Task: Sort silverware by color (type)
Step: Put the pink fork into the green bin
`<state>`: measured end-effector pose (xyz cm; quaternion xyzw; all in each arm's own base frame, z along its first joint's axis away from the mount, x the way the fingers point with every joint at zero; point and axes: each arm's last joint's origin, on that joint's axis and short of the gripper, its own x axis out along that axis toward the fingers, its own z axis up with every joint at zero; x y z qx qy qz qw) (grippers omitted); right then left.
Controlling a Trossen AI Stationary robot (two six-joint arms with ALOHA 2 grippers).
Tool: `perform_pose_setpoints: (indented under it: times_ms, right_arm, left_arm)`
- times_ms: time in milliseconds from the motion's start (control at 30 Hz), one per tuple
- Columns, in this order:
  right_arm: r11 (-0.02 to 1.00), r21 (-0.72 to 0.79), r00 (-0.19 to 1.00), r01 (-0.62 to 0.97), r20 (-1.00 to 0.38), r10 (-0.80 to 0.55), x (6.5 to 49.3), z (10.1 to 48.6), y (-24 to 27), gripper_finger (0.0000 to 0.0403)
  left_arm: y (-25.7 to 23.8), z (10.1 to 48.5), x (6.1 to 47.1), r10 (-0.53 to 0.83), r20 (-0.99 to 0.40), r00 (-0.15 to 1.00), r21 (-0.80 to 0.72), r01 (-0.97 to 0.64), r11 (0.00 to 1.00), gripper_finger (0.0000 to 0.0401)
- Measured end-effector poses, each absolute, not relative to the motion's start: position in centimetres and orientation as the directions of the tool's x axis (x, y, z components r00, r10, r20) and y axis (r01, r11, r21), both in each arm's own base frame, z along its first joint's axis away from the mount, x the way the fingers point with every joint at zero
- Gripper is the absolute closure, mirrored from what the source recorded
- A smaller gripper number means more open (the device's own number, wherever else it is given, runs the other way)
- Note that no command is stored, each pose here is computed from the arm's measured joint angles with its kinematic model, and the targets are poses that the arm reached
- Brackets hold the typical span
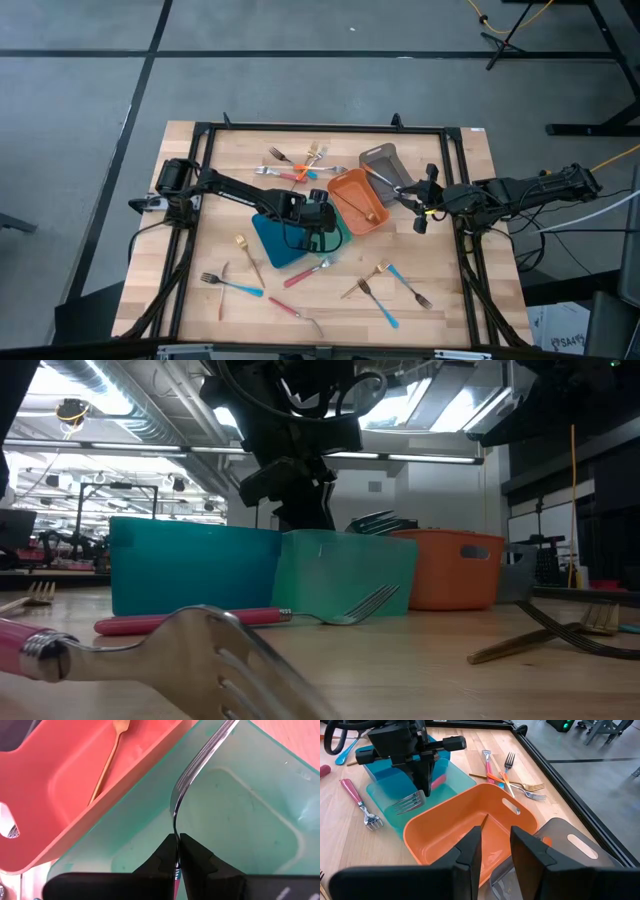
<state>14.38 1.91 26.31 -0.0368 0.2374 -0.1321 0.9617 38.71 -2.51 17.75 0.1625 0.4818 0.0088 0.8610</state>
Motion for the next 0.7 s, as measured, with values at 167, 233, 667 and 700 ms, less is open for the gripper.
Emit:
perform_pose_setpoints:
  times_ms: [167,233,667,700]
  right_arm:
    - [0.962,-0.134,0.852,0.237,-0.447,-0.272,14.38,26.31,1.91,0.0308]
    - [0.962,-0.134,0.852,0.237,-0.447,-0.272,14.38,26.31,1.91,0.0308]
    - [0.962,-0.134,0.852,0.237,-0.447,-0.272,14.38,26.31,1.91,0.0308]
    - [0.962,-0.134,0.852,0.237,-0.447,-0.272,14.38,26.31,1.91,0.0308]
  left_arm:
    - [-2.51,17.75,38.72,0.171,-0.827,0.536,0.264,0.101,0.959,0.0389]
    - [-2.5,17.75,38.72,0.173,-0.826,0.536,0.265,0.099,0.959,0.0389]
    - [-2.5,17.75,38.73,0.174,-0.826,0.537,0.265,0.097,0.959,0.0344]
    - [-2.5,17.75,38.73,0.174,-0.826,0.537,0.265,0.097,0.959,0.0336]
